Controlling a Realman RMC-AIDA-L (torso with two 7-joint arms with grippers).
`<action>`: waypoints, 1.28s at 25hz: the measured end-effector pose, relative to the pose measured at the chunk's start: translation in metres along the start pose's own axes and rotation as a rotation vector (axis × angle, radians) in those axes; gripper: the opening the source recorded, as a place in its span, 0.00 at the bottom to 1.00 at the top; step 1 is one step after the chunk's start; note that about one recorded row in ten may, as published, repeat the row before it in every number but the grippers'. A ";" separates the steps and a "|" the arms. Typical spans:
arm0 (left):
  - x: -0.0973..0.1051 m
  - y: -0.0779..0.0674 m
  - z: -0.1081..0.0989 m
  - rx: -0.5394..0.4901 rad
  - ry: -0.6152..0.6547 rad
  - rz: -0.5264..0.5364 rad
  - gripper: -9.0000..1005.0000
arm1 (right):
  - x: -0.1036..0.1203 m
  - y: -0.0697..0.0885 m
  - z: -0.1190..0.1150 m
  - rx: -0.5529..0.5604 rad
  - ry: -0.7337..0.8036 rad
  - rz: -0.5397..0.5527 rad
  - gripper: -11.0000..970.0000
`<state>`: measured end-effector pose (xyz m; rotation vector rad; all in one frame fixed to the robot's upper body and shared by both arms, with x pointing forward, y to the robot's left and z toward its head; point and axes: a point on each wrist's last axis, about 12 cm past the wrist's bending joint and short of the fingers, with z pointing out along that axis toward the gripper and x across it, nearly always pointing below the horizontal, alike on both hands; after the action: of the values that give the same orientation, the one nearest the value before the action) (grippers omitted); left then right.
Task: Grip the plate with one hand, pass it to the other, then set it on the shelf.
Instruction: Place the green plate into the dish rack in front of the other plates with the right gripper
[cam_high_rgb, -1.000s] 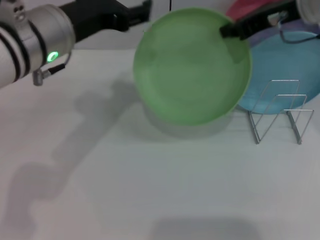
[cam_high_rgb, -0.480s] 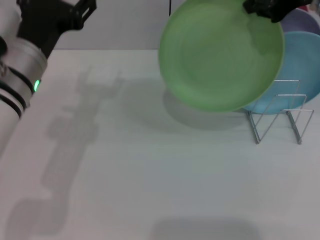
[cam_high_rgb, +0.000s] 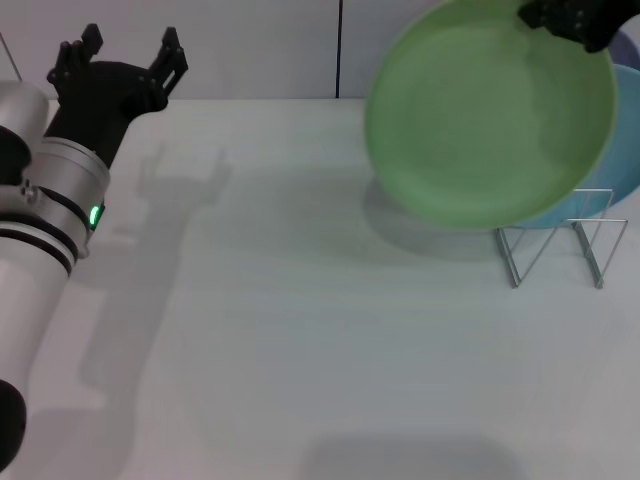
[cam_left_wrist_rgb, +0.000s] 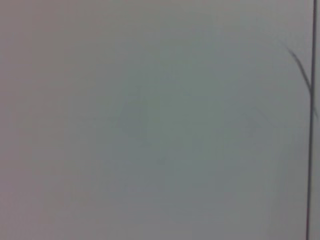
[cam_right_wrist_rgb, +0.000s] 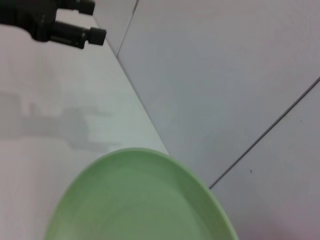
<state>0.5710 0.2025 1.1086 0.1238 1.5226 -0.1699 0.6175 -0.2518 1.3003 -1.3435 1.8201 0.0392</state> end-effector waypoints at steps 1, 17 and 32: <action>0.001 -0.001 0.000 0.002 0.000 0.004 0.86 | 0.000 0.001 -0.002 0.004 0.010 -0.019 0.07; 0.017 -0.006 0.002 0.026 0.010 0.007 0.86 | 0.009 -0.002 -0.020 0.082 0.065 -0.168 0.07; 0.016 -0.013 0.010 0.059 0.022 0.020 0.86 | 0.017 0.003 -0.025 0.117 0.109 -0.192 0.07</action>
<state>0.5795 0.1874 1.0935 0.1881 1.5380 -0.1977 0.5985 -0.2760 1.3041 -1.4539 1.7454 -0.2431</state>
